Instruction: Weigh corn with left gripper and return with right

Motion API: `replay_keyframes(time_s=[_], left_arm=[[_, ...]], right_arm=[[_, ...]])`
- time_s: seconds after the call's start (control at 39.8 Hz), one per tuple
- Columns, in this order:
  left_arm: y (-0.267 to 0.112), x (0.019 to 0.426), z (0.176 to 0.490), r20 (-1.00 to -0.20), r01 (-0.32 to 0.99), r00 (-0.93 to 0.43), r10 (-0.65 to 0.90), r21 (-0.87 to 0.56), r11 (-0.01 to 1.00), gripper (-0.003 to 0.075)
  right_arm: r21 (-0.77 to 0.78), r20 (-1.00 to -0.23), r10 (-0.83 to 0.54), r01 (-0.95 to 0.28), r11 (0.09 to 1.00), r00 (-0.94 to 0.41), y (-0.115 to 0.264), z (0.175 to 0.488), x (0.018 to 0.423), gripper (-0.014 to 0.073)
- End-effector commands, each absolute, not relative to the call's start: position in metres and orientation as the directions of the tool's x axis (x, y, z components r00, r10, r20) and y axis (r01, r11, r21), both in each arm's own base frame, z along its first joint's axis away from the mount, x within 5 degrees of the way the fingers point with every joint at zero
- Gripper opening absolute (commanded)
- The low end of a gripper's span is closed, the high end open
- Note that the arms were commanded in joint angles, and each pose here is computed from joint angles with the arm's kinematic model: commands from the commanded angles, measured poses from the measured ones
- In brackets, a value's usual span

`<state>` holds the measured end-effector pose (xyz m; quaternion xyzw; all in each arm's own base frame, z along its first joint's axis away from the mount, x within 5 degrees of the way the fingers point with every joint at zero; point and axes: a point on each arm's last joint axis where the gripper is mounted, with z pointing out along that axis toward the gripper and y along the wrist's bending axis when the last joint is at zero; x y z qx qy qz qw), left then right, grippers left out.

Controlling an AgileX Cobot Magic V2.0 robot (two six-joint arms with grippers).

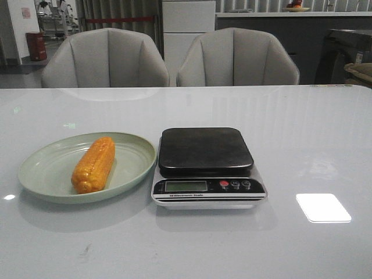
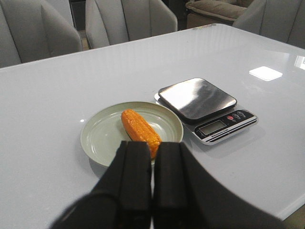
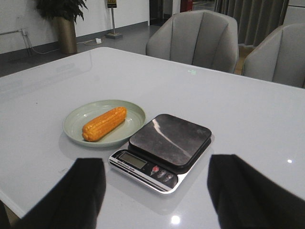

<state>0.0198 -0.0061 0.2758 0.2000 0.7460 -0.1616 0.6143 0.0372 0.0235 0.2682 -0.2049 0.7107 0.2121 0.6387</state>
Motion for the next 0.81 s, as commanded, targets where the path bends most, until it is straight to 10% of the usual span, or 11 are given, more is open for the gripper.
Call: replay_keyframes(time_s=[0.0, 0.45, 0.68, 0.78], left_arm=[[-0.0056, 0.0186, 0.2890, -0.994, 0.499, -0.090, 0.057, 0.005, 0.866, 0.0113], [-0.0056, 0.0186, 0.2890, -0.994, 0.499, -0.090, 0.057, 0.005, 0.866, 0.0113], [-0.0056, 0.0186, 0.2890, -0.994, 0.499, -0.090, 0.057, 0.005, 0.866, 0.0113], [-0.0056, 0.0186, 0.2890, -0.994, 0.499, -0.090, 0.057, 0.005, 0.866, 0.0113]], right_arm=[[0.001, -1.000, 0.008, -0.563, 0.826, 0.010, 0.0244, 0.2742, 0.0386, 0.0553], [-0.011, -1.000, -0.002, -0.560, 0.828, 0.016, 0.0244, 0.2737, 0.0391, 0.0545], [-0.019, -1.000, -0.008, -0.559, 0.829, 0.022, 0.0242, 0.2738, 0.0392, 0.0113], [-0.019, -1.000, -0.008, -0.559, 0.829, 0.022, 0.0242, 0.2738, 0.0392, 0.0167]])
